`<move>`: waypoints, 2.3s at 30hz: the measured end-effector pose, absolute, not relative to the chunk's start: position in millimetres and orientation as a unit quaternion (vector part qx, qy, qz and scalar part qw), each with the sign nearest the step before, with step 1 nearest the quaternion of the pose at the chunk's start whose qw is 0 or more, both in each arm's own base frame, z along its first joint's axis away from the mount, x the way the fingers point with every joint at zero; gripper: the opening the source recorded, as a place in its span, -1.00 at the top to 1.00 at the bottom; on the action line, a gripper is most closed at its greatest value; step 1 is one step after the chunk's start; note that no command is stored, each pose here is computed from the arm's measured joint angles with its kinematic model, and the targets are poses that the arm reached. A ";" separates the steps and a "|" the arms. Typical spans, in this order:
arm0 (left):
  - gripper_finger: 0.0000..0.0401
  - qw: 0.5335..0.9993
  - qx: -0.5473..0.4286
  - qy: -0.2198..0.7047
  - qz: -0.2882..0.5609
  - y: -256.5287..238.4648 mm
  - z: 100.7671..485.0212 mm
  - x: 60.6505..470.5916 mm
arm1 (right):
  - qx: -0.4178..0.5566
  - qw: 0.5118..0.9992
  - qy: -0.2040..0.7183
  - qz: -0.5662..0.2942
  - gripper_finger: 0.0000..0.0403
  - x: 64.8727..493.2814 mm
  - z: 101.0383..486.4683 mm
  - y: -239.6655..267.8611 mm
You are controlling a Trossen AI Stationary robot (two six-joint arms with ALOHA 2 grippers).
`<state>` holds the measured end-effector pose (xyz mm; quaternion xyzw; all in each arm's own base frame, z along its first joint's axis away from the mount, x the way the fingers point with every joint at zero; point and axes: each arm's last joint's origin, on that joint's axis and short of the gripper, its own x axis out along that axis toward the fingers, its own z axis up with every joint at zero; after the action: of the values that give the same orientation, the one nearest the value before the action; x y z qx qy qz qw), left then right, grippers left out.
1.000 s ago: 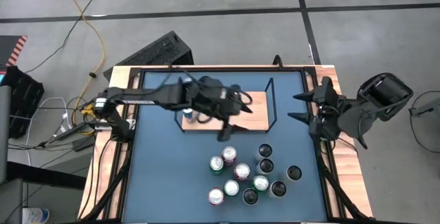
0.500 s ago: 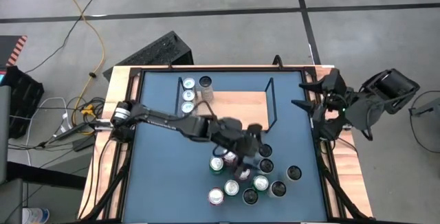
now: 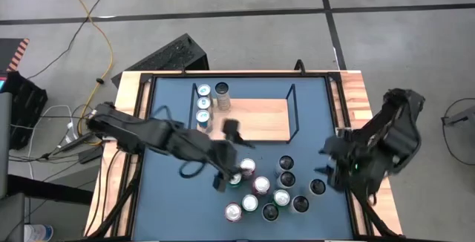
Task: Place canned beverage on shelf
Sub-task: Put the bottom white and orange soda can on the shelf aligned with the other white and orange soda can
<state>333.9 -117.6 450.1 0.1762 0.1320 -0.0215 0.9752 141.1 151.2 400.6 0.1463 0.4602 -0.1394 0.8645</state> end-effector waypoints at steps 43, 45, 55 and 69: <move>-0.36 0.986 0.041 0.156 0.034 -88.7 483.8 264.3 | 0.200 0.799 0.428 -0.372 -0.35 158.6 211.5 326.5; -0.36 0.986 0.042 0.156 0.034 -88.7 483.7 264.2 | 0.206 0.795 0.425 -0.382 -0.35 162.8 201.3 329.5; -0.36 0.983 0.046 0.171 0.040 -85.8 480.8 264.2 | 0.220 0.799 0.401 -0.390 -0.34 169.7 165.7 343.1; -0.36 0.983 0.033 0.169 0.057 -84.9 480.8 264.1 | 0.193 0.786 0.473 -0.349 -0.34 176.2 161.4 347.8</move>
<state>264.1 -84.9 480.8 0.0330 0.1695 0.0572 0.9833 176.2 347.8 161.4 0.1931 0.4727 -0.3490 0.7858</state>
